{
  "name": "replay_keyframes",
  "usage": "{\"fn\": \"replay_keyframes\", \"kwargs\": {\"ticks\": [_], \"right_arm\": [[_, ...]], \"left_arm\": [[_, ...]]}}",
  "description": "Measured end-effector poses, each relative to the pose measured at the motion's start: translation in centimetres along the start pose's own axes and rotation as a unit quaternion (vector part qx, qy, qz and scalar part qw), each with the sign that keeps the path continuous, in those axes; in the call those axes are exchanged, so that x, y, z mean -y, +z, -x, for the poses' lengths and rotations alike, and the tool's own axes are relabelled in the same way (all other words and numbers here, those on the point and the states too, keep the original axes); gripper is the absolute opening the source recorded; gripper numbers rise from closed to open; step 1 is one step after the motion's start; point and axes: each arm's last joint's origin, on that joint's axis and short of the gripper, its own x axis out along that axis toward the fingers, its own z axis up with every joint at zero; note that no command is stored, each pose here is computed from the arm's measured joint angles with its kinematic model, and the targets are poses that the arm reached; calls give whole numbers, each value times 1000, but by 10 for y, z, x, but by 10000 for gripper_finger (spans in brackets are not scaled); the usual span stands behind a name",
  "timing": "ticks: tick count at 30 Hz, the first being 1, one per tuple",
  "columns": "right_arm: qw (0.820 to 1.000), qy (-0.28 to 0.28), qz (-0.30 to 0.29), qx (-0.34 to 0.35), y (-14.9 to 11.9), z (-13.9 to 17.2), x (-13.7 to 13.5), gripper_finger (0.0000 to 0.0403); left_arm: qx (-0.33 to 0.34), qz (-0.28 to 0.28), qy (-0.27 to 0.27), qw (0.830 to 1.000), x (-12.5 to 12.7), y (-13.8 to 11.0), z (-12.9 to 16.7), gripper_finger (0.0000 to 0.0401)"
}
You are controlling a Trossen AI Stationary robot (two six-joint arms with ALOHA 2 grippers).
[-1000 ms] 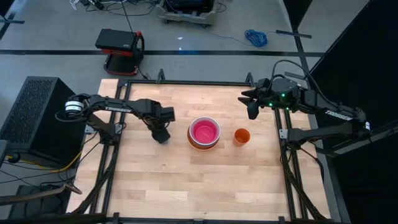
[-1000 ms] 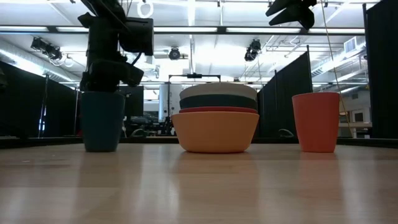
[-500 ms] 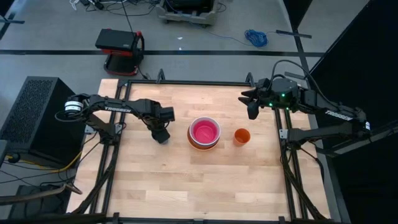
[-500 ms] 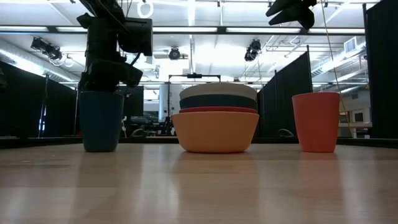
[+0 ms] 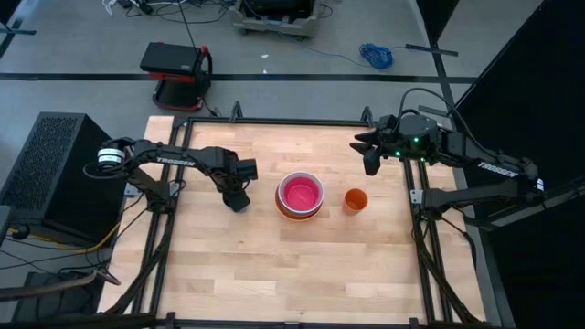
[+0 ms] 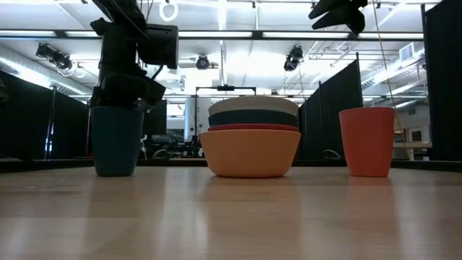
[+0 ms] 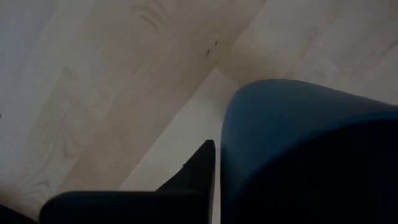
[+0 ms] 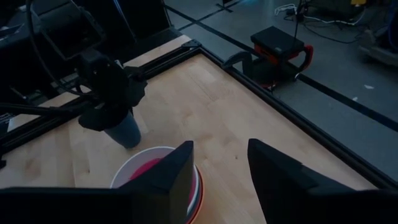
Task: Nest bowls inside each other
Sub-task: Move the blue cup beside the stacked bowls, then return to Home Position
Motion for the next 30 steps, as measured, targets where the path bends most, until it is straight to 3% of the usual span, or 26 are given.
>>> {"fn": "replay_keyframes", "kwargs": {"ticks": [18,30], "right_arm": [[1000,-2,2,1,0,0,0,157],[1000,-2,2,0,0,0,0,151]], "left_arm": [[16,0,-20,1000,3,4,1,97],[40,-1,-34,999,7,11,9,110]]}}
